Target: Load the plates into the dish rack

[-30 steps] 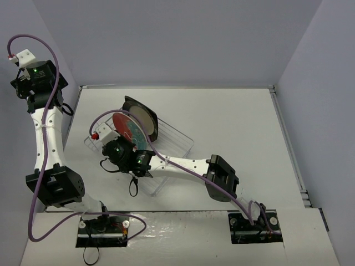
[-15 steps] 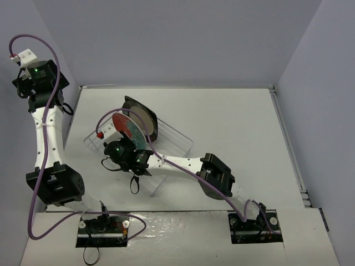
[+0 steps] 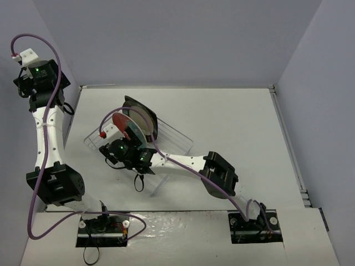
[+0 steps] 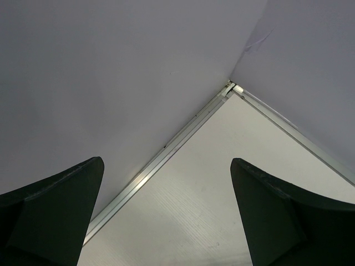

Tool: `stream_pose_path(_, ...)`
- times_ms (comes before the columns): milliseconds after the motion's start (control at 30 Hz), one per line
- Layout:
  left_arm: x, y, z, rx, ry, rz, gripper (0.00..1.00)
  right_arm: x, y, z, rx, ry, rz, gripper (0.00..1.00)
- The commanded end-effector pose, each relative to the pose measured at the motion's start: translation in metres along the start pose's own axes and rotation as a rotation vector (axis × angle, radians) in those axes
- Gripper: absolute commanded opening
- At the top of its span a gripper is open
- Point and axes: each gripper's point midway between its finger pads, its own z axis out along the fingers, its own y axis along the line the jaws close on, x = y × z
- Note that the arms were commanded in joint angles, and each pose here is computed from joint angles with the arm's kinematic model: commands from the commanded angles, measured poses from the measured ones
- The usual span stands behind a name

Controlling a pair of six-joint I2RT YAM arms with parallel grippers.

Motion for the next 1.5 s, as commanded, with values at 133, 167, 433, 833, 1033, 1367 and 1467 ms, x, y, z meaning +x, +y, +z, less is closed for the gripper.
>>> stream_pose_path(133, -0.034, -0.011, -0.014, 0.039, -0.095, 0.006, 0.97, -0.147, -0.014, -0.082, -0.196, -0.296, 0.064, 1.00)
stream_pose_path(167, -0.034, -0.012, -0.015, 0.042, -0.095, 0.010, 0.97, -0.155, -0.017, -0.088, -0.219, -0.309, 0.065, 1.00)
stream_pose_path(433, -0.033, -0.016, -0.018, 0.051, -0.086, 0.028, 0.97, -0.186, -0.065, -0.120, -0.393, -0.365, 0.180, 1.00)
stream_pose_path(833, 0.001, -0.055, 0.002, 0.245, 0.006, 0.080, 0.97, -0.055, -0.360, -0.123, 0.272, -0.248, 0.623, 1.00)
stream_pose_path(1033, 0.016, -0.065, -0.003, 0.315, 0.048, 0.036, 0.97, 0.027, -0.437, -0.164, 0.473, -0.247, 0.768, 1.00)
stream_pose_path(1367, 0.063, -0.055, -0.032, 0.362, 0.070, -0.079, 0.97, 0.075, -0.466, -0.205, 0.717, -0.258, 0.782, 1.00)
stream_pose_path(1467, 0.073, -0.052, -0.036, 0.358, 0.084, -0.089, 0.97, 0.075, -0.467, -0.210, 0.730, -0.263, 0.762, 1.00)
